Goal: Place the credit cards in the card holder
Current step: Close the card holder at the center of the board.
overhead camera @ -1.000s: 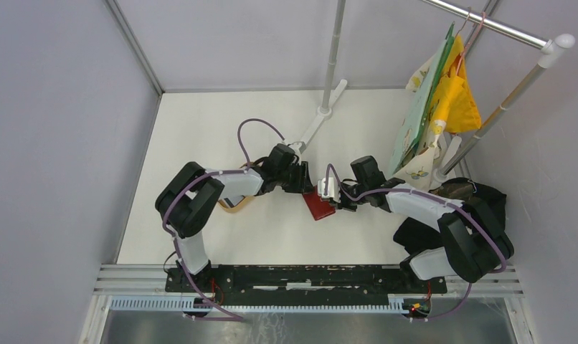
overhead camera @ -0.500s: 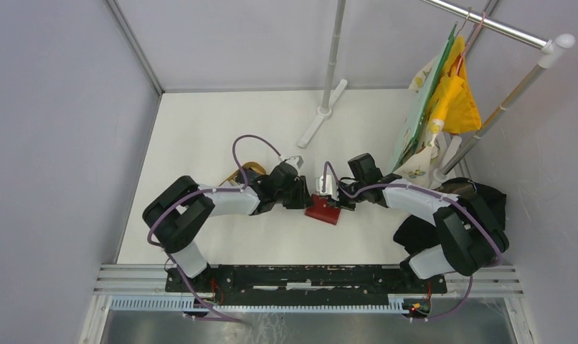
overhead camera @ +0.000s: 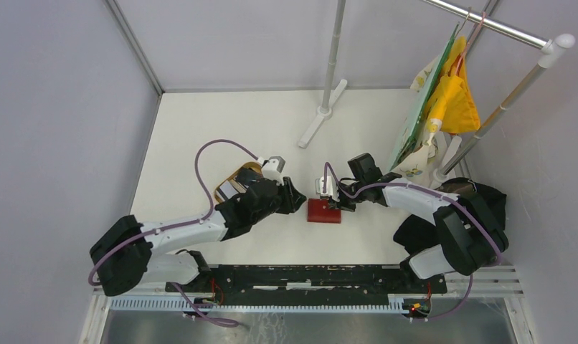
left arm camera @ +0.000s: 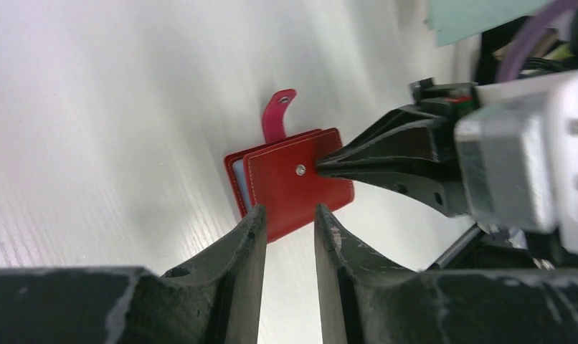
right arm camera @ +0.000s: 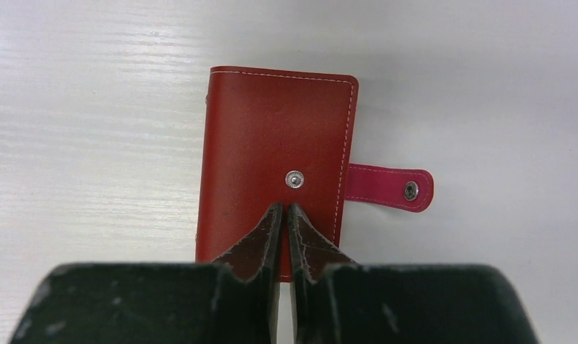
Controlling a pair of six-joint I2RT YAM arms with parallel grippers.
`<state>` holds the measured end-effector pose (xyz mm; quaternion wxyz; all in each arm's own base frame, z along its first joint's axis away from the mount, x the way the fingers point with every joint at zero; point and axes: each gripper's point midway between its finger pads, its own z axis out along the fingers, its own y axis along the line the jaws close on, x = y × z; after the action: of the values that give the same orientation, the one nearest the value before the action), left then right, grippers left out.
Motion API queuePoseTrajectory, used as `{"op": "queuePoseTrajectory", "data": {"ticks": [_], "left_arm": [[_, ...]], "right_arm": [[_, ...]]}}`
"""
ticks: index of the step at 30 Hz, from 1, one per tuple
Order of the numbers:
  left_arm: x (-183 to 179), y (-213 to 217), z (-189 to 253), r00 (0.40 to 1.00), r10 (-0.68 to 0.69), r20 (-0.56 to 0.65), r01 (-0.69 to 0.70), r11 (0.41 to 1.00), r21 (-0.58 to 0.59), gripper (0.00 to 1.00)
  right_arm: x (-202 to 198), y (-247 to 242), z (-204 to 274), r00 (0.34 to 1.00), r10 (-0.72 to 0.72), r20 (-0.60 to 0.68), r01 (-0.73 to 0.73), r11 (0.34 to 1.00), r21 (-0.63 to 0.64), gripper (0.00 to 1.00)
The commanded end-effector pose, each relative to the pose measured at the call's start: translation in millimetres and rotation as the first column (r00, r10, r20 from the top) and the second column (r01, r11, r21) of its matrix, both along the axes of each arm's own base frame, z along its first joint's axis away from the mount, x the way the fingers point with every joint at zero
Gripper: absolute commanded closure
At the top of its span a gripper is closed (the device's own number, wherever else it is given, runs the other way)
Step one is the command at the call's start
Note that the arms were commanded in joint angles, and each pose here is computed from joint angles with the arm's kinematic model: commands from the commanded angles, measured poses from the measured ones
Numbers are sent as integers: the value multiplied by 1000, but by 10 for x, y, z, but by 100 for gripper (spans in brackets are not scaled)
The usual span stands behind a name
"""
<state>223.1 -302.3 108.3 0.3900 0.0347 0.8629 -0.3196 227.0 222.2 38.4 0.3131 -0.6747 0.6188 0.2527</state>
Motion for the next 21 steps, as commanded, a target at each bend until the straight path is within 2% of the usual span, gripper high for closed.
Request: {"op": "queuePoseTrajectory", "data": {"ticks": [1,4,7,11,13,16,19,21], "left_arm": [[19,-41,478,974,-46,222,77,988,-136,63],[-1,-120,568,961,-106,254,139,984,-115,62],[15,-167,597,974,-100,202,128,984,-127,57],[15,-89,691,985,-41,167,80,969,-235,28],[18,-123,696,986,-89,144,123,962,-244,24],[-91,-278,663,972,-214,93,231,938,-260,29],[-68,-360,553,969,-242,46,246,938,-245,46],[-41,-372,409,972,-233,13,229,944,-236,53]], "right_arm": [[36,109,208,999,33,33,-35,998,56,88],[44,113,254,998,36,53,-39,997,65,86],[46,104,244,998,34,60,-38,997,62,86],[56,106,262,997,34,66,-38,997,63,85],[64,104,267,997,32,72,-36,997,62,85],[82,88,241,996,28,80,-32,998,51,85],[85,75,210,997,26,75,-29,999,42,85],[74,70,190,997,28,70,-31,999,40,85]]}}
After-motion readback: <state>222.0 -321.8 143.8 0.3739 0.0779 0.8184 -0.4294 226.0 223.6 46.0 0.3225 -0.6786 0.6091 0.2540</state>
